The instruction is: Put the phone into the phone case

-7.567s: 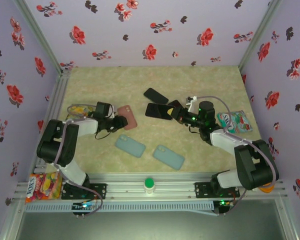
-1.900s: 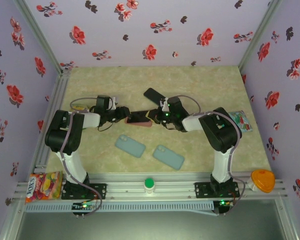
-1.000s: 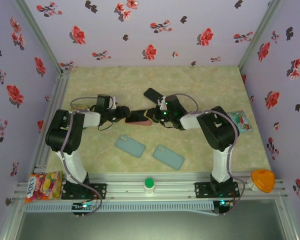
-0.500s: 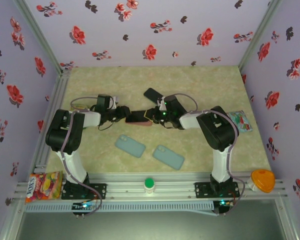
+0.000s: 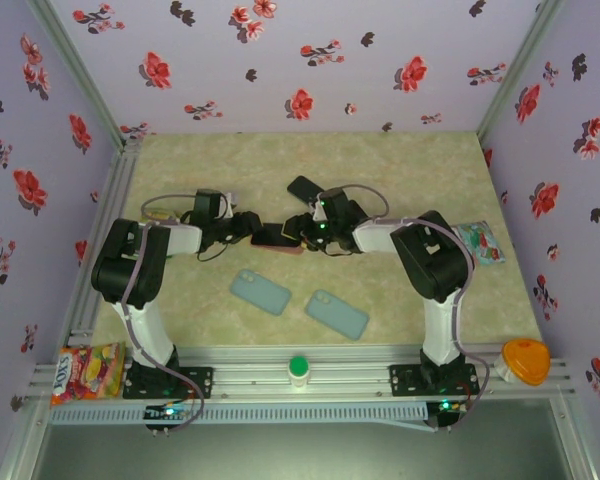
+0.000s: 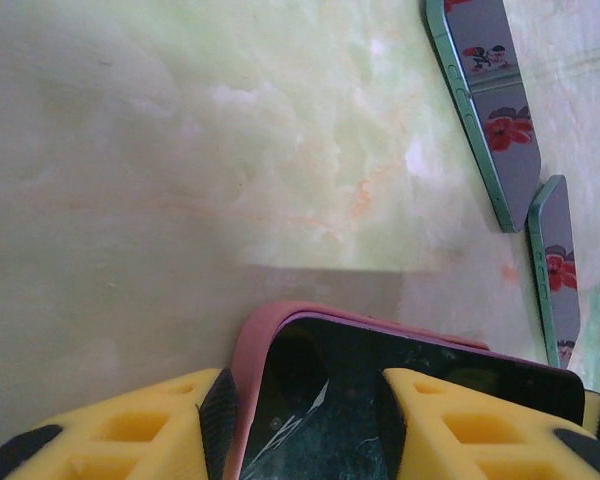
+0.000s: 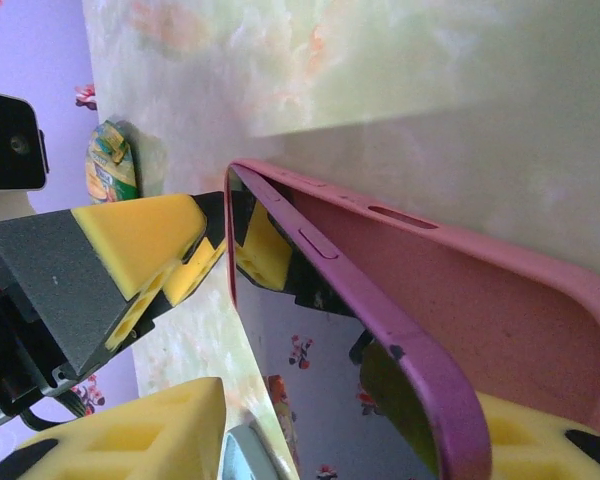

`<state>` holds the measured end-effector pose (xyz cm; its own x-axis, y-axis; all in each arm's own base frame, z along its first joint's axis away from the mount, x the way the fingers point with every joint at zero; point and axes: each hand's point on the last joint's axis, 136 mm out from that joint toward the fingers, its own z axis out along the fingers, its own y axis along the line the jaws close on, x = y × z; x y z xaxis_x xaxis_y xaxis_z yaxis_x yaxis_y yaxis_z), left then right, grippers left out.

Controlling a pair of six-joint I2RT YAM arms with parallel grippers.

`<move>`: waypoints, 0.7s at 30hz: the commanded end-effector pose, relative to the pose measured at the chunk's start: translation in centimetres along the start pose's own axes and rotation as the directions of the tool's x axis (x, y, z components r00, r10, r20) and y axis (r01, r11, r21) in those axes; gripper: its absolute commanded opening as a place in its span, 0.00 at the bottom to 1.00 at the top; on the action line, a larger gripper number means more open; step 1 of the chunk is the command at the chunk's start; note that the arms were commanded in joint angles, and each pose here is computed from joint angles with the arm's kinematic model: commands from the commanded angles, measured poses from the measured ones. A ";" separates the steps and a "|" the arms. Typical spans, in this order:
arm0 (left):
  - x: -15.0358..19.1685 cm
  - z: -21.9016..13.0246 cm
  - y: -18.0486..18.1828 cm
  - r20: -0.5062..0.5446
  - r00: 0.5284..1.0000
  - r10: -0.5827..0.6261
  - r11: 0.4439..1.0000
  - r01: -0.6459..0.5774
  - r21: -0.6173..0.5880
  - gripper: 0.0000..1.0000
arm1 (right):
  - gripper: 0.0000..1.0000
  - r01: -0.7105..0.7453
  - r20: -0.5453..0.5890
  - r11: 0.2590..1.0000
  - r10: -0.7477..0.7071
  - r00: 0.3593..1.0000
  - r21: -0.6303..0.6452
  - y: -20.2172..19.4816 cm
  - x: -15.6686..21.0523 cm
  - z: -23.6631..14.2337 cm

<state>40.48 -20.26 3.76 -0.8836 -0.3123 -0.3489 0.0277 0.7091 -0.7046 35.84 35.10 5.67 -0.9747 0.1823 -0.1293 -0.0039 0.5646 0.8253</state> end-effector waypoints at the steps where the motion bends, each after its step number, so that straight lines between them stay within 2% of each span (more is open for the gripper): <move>1: 1.7 1.8 -0.5 -0.024 0.999 0.034 0.999 -0.033 0.035 0.46 | 0.51 0.046 -0.018 0.999 -0.046 0.999 0.029 0.9 0.0 0.2; 13: 1.6 1.4 -0.9 -0.010 0.998 0.055 0.997 -0.054 0.046 0.46 | 0.57 0.064 -0.068 0.972 -0.050 0.996 0.227 0.1 0.1 -0.5; 21: 1.6 0.9 -1.1 -0.003 0.998 0.069 0.997 -0.069 0.046 0.46 | 0.58 0.064 -0.090 0.957 -0.039 0.995 0.284 -0.4 0.3 -0.3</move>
<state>40.53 -21.10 4.05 -0.8672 -0.3037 -0.3947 0.0756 0.7031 -0.7071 35.77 34.61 6.27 -0.9873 0.1126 -0.1124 0.0098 0.7482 0.6634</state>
